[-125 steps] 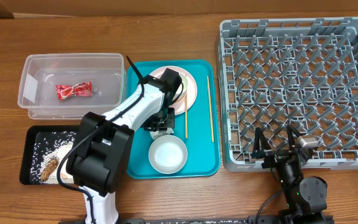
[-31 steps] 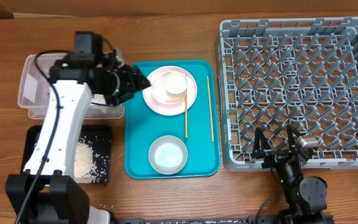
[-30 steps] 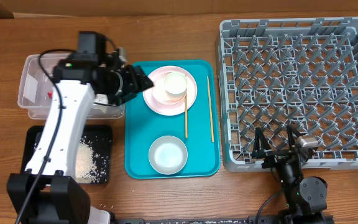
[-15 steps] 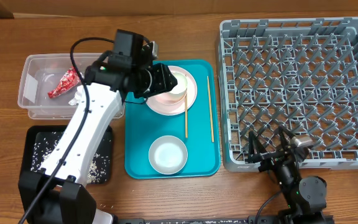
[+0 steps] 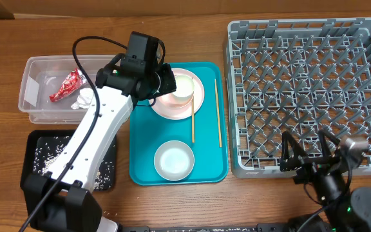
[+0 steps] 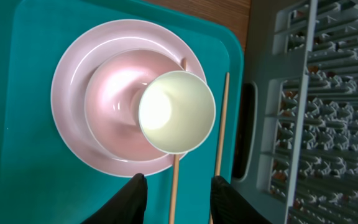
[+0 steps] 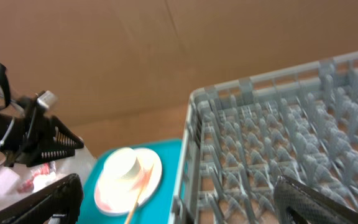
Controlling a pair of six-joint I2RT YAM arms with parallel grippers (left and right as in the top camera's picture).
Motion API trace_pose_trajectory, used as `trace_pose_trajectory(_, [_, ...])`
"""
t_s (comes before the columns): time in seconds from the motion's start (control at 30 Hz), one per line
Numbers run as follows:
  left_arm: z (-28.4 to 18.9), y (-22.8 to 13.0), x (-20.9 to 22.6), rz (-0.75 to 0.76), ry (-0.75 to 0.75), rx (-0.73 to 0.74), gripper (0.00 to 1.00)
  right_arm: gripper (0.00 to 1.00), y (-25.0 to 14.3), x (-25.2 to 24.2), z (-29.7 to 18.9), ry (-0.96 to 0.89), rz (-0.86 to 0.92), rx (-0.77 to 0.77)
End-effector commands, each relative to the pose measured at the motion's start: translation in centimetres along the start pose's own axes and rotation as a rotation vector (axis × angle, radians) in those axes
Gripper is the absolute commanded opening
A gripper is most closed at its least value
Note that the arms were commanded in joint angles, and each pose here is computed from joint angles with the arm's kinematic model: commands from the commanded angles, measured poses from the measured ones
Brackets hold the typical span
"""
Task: Sort waste into correct bins and load items into the dishwasher
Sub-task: 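Move the left gripper to the white paper cup on the pink plate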
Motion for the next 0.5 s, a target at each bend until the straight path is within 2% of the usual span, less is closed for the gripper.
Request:
trace_pose_trajectory(0.0, [1.3,0.5,0.0,-0.024,0.032,-0.007,0.36,1.0,1.9,0.6,0.2,-0.038,0.005,0.048])
trace_pose_trajectory(0.07, [2.4,0.3,0.3,-0.027,0.045,0.015,0.33,1.0,2.1,0.8,0.7,-0.044,0.006,0.094])
trace_pose_trajectory(0.23, [5.0,-0.2,1.0,-0.059,0.08,0.069,0.31,1.0,1.5,2.0,1.5,0.071,0.016,0.176])
trace_pose_trajectory(0.47, [8.3,-0.6,1.4,-0.077,0.064,0.125,0.3,1.0,1.8,0.4,1.5,-0.083,0.007,0.136])
Point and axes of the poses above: each gripper's point midway between its finger pads, its own z axis out along the fingers, its own x axis along the line the jaws close on, y = z × x, the point moved 7 cm from there along -z, back along the fingers, and after that the axes turned 2 degrees about z, right-handed, at the moved point
